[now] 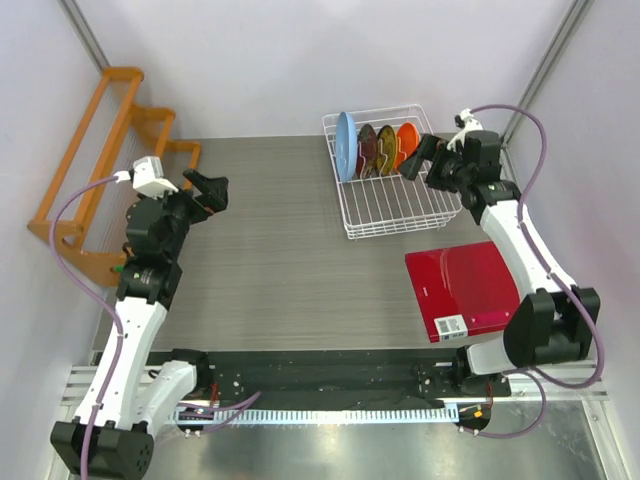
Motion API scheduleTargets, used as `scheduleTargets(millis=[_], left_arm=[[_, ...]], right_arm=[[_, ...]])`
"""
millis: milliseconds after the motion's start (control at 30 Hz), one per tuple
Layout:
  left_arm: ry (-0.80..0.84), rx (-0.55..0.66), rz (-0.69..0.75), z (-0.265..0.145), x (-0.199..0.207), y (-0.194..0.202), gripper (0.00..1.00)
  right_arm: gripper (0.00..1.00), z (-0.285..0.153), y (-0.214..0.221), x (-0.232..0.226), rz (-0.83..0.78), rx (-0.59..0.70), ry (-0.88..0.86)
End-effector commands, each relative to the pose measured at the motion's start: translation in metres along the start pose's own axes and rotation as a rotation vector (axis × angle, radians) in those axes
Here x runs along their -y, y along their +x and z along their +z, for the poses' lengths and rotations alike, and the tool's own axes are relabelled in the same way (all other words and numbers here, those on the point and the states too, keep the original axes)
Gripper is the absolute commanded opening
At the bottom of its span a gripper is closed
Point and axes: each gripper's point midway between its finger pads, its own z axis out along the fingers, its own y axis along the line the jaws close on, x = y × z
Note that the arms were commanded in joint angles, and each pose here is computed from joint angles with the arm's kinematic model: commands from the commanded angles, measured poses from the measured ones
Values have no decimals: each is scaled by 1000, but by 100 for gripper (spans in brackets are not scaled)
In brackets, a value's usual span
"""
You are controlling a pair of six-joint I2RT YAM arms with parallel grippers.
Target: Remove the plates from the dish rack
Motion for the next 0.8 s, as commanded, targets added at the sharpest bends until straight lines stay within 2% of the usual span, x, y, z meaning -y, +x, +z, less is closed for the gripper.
scheduleTargets(millis=[0, 33, 67, 133, 200, 233, 300, 367, 400, 433, 467, 500, 533, 767], left_arm=[[47, 15, 45, 11, 10, -8, 99], [112, -28, 50, 13, 20, 2, 99], [131, -58, 63, 18, 21, 11, 99], [214, -77, 71, 21, 31, 21, 99], [289, -71, 82, 28, 38, 29, 100], [298, -82, 65, 31, 40, 31, 100], [298, -127, 61, 41, 37, 43, 99], [248, -151, 60, 52, 27, 50, 99], [212, -186, 71, 61, 17, 62, 100], [182, -193, 75, 66, 11, 63, 99], [137, -205, 85, 70, 2, 68, 99], [99, -224, 85, 76, -8, 76, 99], [82, -230, 97, 79, -13, 80, 99], [-106, -216, 153, 89, -49, 92, 99]], right_arm=[[100, 15, -41, -15, -128, 74, 27], [100, 15, -60, -18, -151, 112, 62], [100, 30, -50, -8, -159, 59, 110], [100, 36, -66, -21, -229, 80, 126], [99, 56, -58, -12, -270, 30, 180], [100, 61, -68, -26, -289, 45, 158], [100, 84, -65, -13, -313, 26, 227], [97, 93, -80, -27, -335, 43, 241], [97, 113, -69, -22, -349, 5, 252], [97, 115, -84, -34, -372, 40, 236], [96, 124, -78, -40, -386, 30, 236], [91, 140, -68, -36, -399, 4, 248], [83, 141, -82, -47, -410, 36, 236], [83, 171, -64, -71, -494, 22, 254]])
